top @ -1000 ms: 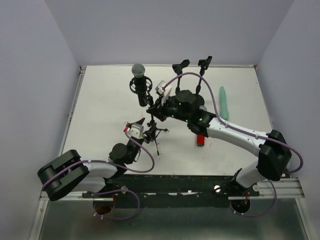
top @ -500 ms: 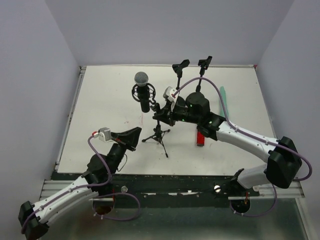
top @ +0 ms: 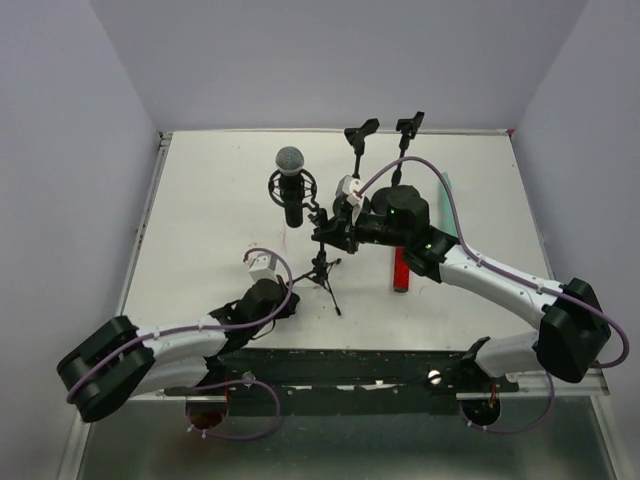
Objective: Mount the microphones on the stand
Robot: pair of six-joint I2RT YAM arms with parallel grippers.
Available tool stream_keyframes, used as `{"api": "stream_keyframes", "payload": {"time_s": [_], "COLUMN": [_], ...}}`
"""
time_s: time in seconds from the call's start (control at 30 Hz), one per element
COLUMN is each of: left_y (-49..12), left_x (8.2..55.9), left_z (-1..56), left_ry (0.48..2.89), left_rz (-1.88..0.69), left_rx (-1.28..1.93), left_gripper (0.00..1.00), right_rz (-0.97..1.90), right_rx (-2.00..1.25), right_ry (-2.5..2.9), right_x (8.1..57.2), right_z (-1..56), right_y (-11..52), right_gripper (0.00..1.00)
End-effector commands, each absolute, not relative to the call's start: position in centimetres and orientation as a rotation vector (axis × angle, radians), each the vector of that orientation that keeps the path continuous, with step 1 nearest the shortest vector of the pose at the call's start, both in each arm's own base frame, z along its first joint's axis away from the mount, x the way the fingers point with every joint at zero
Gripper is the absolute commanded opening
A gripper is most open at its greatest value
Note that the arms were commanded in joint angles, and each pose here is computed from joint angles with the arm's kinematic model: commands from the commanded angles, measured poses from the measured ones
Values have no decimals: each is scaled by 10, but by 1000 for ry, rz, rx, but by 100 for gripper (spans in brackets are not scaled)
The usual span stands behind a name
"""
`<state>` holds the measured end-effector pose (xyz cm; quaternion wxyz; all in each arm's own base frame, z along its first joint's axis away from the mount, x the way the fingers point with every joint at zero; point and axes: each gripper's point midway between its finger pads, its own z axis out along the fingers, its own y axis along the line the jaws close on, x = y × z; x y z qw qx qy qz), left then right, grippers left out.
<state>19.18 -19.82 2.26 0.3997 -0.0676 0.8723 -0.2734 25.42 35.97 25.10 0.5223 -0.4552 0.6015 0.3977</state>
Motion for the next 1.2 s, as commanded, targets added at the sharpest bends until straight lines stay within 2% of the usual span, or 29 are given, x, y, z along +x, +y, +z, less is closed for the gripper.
{"api": "stream_keyframes", "payload": {"time_s": [0.0, 0.4, 0.7, 0.97, 1.17], "left_y": [-221, -210, -220, -221, -244], "left_x": [214, 293, 338, 356, 368], "left_z": [24, 48, 66, 75, 83], "left_ry": [2226, 2043, 2027, 2043, 2086], "left_rz": [-779, -879, -937, -999, -1095], "left_rx": [-252, -563, -556, -472, -342], "left_gripper": [0, 0, 0, 0, 0], "right_rz": [962, 1081, 1044, 1022, 1052], "right_rx": [-1104, -1219, -1255, -1256, -1246], "right_ry": [1440, 1469, 1501, 1544, 1588], "right_x": [249, 220, 223, 227, 231], "right_z": [247, 218, 196, 178, 168], "right_y": [351, 349, 345, 341, 336], "right_gripper": [0, 0, 0, 0, 0]}}
